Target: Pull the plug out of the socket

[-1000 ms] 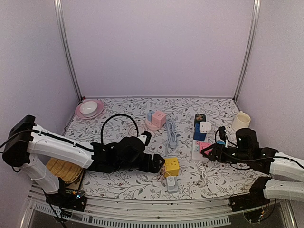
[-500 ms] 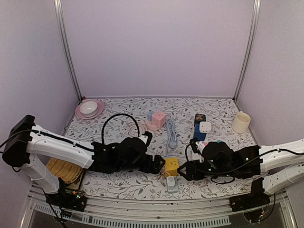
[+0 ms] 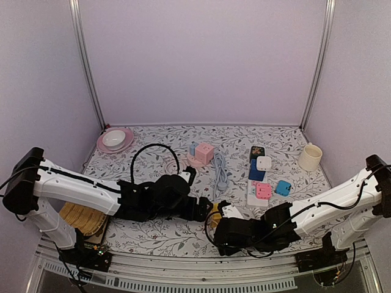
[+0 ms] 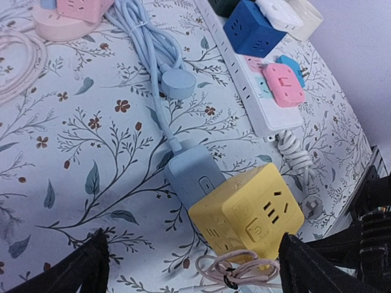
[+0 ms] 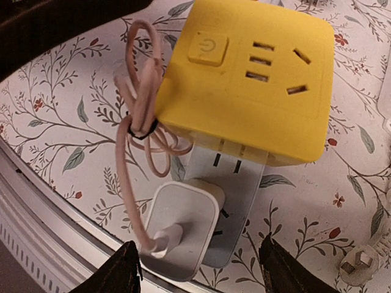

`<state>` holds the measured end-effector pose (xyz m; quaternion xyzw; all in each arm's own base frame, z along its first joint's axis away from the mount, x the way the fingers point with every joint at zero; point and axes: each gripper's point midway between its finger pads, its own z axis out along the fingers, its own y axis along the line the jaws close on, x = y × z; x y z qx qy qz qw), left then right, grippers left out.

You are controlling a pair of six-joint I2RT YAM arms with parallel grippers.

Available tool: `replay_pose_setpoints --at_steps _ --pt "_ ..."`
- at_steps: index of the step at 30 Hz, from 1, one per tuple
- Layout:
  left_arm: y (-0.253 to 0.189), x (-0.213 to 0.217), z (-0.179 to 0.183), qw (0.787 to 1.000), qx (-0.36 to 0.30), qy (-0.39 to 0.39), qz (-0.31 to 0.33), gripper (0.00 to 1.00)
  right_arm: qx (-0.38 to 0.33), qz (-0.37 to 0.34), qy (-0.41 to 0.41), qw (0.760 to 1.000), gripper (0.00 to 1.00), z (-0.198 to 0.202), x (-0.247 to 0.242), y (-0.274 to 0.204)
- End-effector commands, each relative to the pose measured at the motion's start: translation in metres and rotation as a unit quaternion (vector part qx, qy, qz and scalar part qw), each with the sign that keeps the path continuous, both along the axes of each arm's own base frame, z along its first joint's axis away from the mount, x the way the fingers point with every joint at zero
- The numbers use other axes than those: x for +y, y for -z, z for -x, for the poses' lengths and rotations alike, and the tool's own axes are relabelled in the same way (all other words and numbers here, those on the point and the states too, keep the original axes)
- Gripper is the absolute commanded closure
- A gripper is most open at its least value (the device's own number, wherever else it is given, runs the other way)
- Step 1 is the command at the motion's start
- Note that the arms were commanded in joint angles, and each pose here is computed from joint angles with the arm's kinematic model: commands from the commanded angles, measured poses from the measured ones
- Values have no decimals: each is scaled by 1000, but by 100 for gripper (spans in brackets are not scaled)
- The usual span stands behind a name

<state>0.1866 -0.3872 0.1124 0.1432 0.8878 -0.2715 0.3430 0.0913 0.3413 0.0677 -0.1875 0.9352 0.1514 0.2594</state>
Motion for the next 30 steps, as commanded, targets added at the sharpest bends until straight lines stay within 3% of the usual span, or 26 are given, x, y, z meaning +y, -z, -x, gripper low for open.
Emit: replay_pose_setpoints --at_steps 1,6,9,13,18,23,30 --pt "-12 -4 2 1000 -7 -2 12 3 -34 20 36 999 31 -14 0 -2" --pt "-11 -1 1 1000 -7 -5 10 3 -55 34 46 997 34 -22 4 -1" --pt "-11 -1 1 1000 -7 -5 9 3 -62 40 43 996 46 -26 8 -1" --pt "-9 -3 0 1000 -2 -3 15 3 -74 47 40 995 71 -32 4 -4" --pt "-5 -10 -3 999 13 10 35 3 -108 62 6 992 86 -36 -4 -14" --pt "3 -19 -6 999 21 17 33 3 -138 80 -41 986 87 -38 -7 -17" --pt "17 -29 -14 999 30 21 20 3 -126 72 -49 988 86 -34 -4 -11"
